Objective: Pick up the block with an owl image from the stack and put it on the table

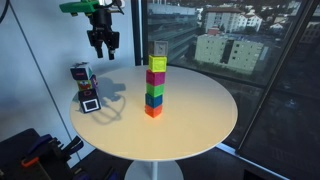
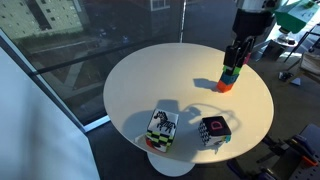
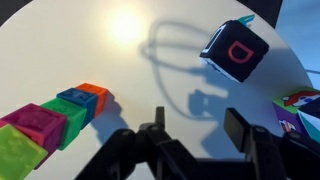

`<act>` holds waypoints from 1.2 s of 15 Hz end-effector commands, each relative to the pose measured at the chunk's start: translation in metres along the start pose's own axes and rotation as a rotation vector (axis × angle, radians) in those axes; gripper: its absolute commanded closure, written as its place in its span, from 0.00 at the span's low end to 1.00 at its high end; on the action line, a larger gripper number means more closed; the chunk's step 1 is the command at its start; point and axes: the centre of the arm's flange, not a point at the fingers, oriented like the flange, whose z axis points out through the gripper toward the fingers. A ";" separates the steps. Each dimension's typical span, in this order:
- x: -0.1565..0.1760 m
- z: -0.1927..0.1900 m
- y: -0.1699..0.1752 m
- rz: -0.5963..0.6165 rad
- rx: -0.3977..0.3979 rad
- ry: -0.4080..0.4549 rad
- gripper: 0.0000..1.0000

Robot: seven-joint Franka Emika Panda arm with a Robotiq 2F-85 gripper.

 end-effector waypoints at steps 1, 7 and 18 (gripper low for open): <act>-0.006 -0.014 0.003 0.024 -0.004 -0.044 0.04; -0.027 -0.028 0.011 0.173 -0.043 -0.055 0.00; -0.059 -0.056 0.032 0.224 -0.055 -0.093 0.00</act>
